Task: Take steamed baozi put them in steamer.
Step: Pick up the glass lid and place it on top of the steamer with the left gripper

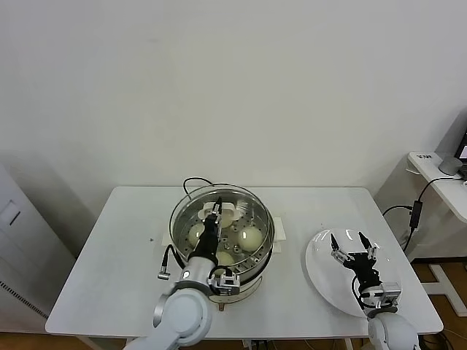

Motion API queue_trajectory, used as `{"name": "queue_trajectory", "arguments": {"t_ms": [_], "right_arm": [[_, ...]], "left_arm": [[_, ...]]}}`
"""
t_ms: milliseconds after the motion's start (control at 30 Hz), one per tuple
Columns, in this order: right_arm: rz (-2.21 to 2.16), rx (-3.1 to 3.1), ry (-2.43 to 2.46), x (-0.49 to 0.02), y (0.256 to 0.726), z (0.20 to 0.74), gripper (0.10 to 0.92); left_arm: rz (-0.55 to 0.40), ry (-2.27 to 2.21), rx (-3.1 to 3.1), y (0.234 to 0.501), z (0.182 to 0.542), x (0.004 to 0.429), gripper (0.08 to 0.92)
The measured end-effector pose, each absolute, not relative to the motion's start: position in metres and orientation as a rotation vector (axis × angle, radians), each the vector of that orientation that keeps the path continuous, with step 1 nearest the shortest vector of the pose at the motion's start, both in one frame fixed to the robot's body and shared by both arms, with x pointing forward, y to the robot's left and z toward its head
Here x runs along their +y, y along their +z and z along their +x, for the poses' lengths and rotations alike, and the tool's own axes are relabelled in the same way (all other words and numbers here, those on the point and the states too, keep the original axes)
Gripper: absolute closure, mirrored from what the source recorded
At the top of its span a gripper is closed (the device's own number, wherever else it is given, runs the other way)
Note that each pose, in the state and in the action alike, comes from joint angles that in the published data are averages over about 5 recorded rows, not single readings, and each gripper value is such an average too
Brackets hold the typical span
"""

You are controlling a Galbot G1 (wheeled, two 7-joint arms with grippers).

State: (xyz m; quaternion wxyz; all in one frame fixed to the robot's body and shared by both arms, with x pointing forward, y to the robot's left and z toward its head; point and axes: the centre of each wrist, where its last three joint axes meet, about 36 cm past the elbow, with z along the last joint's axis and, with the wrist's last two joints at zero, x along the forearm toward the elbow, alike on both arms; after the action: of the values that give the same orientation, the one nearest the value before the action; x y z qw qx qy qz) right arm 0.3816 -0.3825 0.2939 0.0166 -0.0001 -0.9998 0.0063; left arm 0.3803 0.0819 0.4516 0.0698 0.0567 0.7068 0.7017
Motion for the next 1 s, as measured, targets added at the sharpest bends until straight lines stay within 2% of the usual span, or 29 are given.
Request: {"name": "queue_trajectory", "arguments": {"t_ms": [1000], "right_arm": [[-0.007, -3.107, 0.010, -0.383, 0.292, 0.378, 0.200]], "left_arm": [[0.224, 2.119, 2.127, 0.430, 0.377, 0.080, 0.891]]}}
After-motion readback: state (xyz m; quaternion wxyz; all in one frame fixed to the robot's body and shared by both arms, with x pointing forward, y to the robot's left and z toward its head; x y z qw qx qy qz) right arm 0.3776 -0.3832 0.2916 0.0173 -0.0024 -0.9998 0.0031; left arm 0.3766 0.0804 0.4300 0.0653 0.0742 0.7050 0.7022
